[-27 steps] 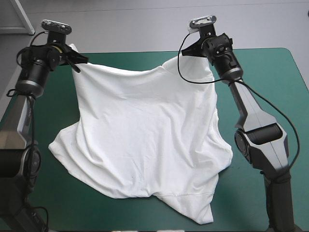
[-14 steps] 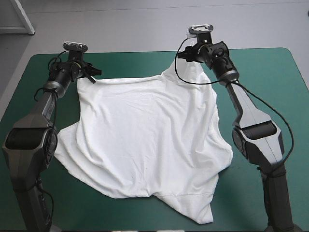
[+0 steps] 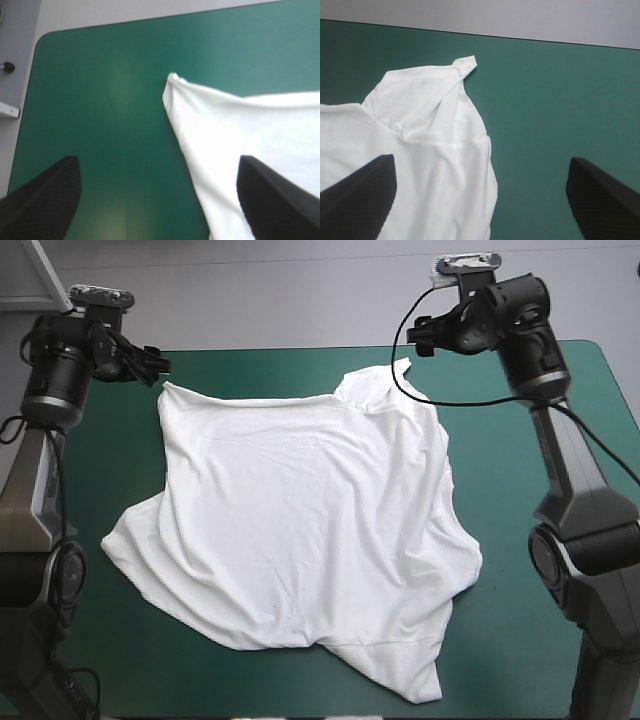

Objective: Fold the cloth

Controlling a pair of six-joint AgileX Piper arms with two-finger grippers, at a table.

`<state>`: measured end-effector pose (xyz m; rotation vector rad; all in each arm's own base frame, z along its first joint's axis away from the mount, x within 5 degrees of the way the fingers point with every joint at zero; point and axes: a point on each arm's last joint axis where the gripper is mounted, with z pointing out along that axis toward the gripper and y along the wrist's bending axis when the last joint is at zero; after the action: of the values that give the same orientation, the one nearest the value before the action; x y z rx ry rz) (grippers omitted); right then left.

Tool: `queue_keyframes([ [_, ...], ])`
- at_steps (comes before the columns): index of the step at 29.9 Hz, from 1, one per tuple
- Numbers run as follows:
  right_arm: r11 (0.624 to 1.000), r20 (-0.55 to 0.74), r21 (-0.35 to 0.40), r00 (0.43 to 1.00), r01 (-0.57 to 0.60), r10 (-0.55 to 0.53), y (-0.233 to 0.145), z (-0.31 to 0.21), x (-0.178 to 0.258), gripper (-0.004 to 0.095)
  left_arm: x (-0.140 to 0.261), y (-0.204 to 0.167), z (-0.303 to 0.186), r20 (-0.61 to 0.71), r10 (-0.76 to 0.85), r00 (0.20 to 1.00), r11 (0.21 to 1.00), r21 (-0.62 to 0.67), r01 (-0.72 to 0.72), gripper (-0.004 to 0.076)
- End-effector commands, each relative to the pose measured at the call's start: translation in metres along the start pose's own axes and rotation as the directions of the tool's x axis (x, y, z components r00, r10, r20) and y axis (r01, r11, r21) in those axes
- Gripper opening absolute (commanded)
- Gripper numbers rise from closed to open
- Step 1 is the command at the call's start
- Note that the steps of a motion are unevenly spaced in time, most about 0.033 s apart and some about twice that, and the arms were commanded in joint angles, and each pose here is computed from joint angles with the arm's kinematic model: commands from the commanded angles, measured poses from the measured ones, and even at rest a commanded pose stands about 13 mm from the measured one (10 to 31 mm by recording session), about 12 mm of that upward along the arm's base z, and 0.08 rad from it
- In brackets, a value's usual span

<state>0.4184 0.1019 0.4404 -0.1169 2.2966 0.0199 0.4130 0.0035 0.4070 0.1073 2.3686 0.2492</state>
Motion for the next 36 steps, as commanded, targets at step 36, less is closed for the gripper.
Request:
queue_keyframes([
  [36,0.984,-0.558,-0.078,0.825,-0.158,0.088,-0.002,0.027,0.257,0.0734,0.167,-0.012,-0.138,-0.164,0.014,0.986,0.986,0.164,0.013,0.0508],
])
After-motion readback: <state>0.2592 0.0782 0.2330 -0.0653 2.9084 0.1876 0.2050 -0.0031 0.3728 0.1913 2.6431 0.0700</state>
